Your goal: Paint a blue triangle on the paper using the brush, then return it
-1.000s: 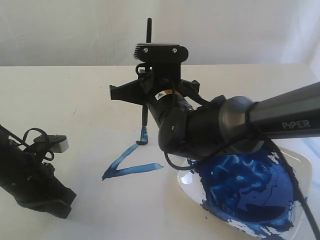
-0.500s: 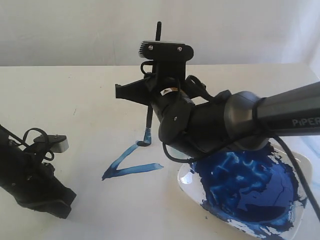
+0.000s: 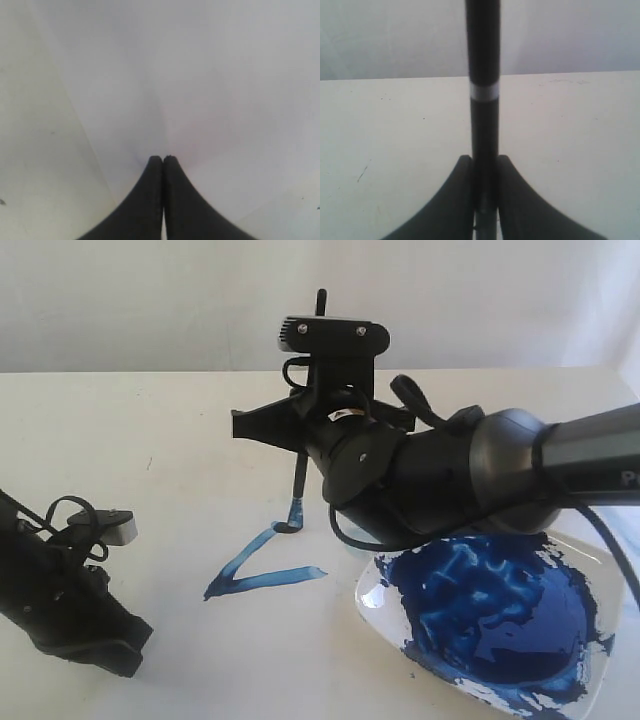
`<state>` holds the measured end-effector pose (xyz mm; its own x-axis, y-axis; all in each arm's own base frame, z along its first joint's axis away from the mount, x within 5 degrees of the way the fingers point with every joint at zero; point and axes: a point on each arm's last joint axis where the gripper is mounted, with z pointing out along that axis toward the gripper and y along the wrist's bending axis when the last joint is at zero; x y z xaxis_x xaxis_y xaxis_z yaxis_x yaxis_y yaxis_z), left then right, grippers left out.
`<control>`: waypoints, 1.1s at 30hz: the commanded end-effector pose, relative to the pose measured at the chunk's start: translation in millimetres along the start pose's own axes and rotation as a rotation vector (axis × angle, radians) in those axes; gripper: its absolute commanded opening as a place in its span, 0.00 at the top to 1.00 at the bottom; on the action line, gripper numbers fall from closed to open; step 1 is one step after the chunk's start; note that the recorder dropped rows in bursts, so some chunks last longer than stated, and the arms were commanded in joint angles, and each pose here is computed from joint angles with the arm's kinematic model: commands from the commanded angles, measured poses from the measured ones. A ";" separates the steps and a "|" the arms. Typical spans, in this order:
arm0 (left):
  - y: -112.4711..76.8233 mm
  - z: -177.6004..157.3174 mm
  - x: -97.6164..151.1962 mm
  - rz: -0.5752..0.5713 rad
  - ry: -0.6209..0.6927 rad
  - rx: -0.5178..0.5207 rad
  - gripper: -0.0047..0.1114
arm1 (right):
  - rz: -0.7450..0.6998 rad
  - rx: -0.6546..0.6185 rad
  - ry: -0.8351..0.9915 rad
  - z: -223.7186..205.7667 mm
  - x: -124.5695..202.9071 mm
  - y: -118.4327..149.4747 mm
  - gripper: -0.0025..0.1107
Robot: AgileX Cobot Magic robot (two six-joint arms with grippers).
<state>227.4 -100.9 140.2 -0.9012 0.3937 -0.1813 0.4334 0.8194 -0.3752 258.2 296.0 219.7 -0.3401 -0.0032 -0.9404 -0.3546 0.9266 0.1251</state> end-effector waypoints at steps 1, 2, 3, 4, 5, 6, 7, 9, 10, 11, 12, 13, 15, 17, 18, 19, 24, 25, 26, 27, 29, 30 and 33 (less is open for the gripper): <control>-1.4 0.5 2.3 -0.012 0.010 0.018 0.96 | -0.016 0.019 0.061 -2.8 2.3 -3.9 0.98; -1.4 0.5 2.3 -0.012 0.010 0.018 0.96 | -0.019 0.018 0.066 -3.1 3.0 -3.4 0.98; -1.4 0.5 2.3 -0.012 0.010 0.018 0.96 | -0.020 0.019 0.067 -4.6 1.8 -3.4 0.98; -1.4 0.5 2.3 -0.012 0.010 0.018 0.96 | -0.024 0.017 0.069 -5.8 2.5 -2.9 0.98; -1.4 0.5 2.3 -0.012 0.010 0.018 0.96 | -0.027 0.019 0.064 -7.4 2.3 -2.9 0.98; -1.4 0.5 2.3 -0.012 0.010 0.018 0.96 | -0.028 0.018 0.063 -9.5 2.0 -3.4 0.98; -1.4 0.5 2.3 -0.012 0.010 0.018 0.96 | -0.030 0.017 0.066 -11.2 3.3 -3.7 0.98; -1.4 0.5 2.3 -0.012 0.010 0.018 0.96 | -0.030 0.015 0.072 -14.1 3.9 -5.4 0.98; -1.4 0.5 2.3 -0.012 0.010 0.018 0.96 | -0.031 0.014 0.076 -15.4 4.8 -6.3 0.98; -1.4 0.5 2.3 -0.012 0.010 0.018 0.96 | -0.030 0.014 0.075 -16.9 4.2 -7.0 0.98; -1.4 0.5 2.3 -0.012 0.010 0.018 0.96 | -0.032 0.013 0.078 -17.8 4.9 -7.7 0.98; -1.4 0.5 2.3 -0.012 0.010 0.018 0.96 | -0.030 0.011 0.078 -19.5 4.1 -8.3 0.98; -1.4 0.5 2.3 -0.012 0.010 0.018 0.96 | -0.028 0.005 0.079 -22.5 2.9 -9.2 0.98; -1.4 0.5 2.3 -0.012 0.010 0.018 0.96 | -0.022 -0.004 0.079 -26.3 0.8 -10.1 0.98; -1.4 0.5 2.3 -0.012 0.010 0.018 0.96 | -0.020 -0.012 0.082 -27.7 0.3 -10.0 0.98; -1.4 0.5 2.3 -0.012 0.010 0.018 0.96 | -0.020 -0.016 0.085 -29.0 0.2 -10.3 0.98; -1.4 0.5 2.3 -0.012 0.010 0.018 0.96 | -0.019 -0.040 0.108 -34.5 2.1 -11.4 0.98; -1.4 0.5 2.3 -0.012 0.010 0.018 0.96 | -0.019 -0.041 0.109 -36.1 2.0 -12.2 0.98; -1.4 0.5 2.3 -0.012 0.010 0.018 0.96 | -0.021 -0.043 0.111 -37.3 2.9 -12.3 0.98; -1.4 0.5 2.3 -0.012 0.010 0.018 0.96 | -0.021 -0.045 0.110 -39.1 2.4 -12.5 0.98; -1.4 0.5 2.3 -0.012 0.010 0.018 0.96 | -0.020 -0.048 0.107 -42.6 1.3 -13.4 0.98; -1.4 0.5 2.3 -0.012 0.010 0.018 0.96 | -0.018 -0.049 0.104 -44.0 0.1 -13.8 0.98; -1.3 0.5 2.2 -0.012 0.009 0.017 0.96 | -0.011 -0.065 0.103 -48.3 -3.0 -14.0 0.98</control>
<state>227.4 -100.9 140.2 -0.9012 0.3937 -0.1813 0.4334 0.8194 -0.3752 225.5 268.2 231.9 -0.4275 -0.0491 -0.9027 -0.4024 0.9045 0.1414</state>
